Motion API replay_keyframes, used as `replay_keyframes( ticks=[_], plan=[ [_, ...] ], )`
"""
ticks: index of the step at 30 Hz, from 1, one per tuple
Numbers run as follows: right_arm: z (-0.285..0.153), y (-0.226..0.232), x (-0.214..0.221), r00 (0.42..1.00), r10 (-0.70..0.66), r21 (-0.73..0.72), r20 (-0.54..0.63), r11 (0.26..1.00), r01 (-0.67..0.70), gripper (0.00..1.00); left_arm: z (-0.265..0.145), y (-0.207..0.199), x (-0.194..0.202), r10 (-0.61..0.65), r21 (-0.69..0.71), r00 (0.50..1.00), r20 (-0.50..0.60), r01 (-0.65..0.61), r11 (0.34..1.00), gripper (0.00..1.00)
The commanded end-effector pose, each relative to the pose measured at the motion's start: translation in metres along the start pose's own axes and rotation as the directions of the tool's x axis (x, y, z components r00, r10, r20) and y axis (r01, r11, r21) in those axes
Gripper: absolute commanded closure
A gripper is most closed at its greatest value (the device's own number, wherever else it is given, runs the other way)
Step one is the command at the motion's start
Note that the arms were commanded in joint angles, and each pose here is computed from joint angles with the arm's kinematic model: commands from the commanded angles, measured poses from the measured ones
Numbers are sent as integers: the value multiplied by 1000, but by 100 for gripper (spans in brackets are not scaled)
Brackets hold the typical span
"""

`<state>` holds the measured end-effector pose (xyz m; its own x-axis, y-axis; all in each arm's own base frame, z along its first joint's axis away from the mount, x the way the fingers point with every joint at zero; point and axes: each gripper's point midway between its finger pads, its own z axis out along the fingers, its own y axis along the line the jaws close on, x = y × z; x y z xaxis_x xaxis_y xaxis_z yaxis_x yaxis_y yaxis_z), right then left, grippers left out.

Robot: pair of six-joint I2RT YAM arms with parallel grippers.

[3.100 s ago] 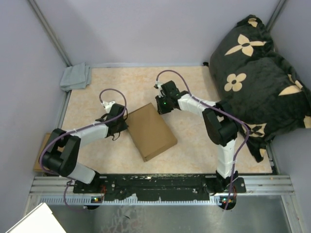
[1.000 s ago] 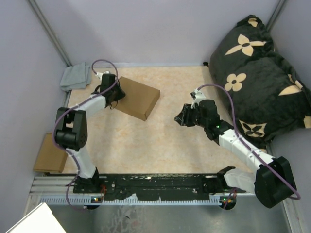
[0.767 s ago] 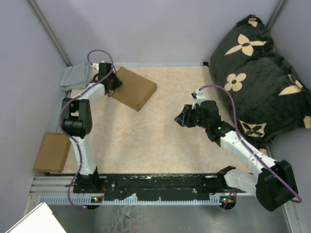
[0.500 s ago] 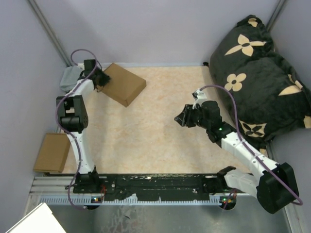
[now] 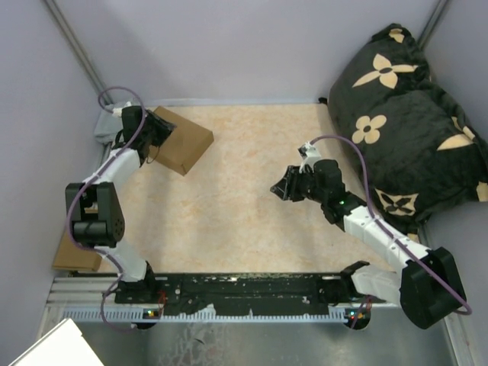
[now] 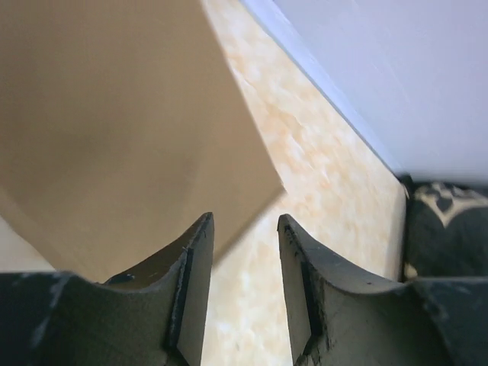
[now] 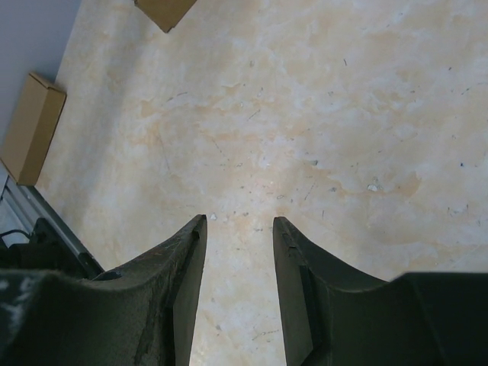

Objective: Fold the paper box

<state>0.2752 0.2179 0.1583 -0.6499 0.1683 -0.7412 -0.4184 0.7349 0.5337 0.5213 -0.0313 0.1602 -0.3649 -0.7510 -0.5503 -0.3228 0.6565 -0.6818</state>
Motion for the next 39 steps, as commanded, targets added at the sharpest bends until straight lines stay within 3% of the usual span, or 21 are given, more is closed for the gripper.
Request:
replay_keyframes(
  ticks=[1,7,13,22,29,34,39],
  plan=[
    [1,13,-16,998,-10,-54,58,998,13,59,-35,-22,24,93,59,994,50,-96,994,54],
    [-1,11,-12,999,-11,-48,50,999,13,58,-57,36,88,130,-98,990,-62,-136,986,66],
    [3,11,-8,999,5,-61,44,998,-3,58,-67,61,94,202,-190,976,-82,-215,958,76],
    [8,6,4,999,32,-59,16,998,-31,58,-39,77,110,241,-221,958,-155,-271,937,75],
    [7,3,8,999,35,-46,4,998,-34,58,14,50,103,241,-163,958,-158,-266,950,75],
    [8,1,13,999,46,-43,-8,998,-46,58,49,9,76,260,-94,961,-95,-268,959,73],
    [7,1,13,999,42,-41,-16,998,-43,58,82,-3,53,290,-90,955,-60,-295,951,71]
  ],
)
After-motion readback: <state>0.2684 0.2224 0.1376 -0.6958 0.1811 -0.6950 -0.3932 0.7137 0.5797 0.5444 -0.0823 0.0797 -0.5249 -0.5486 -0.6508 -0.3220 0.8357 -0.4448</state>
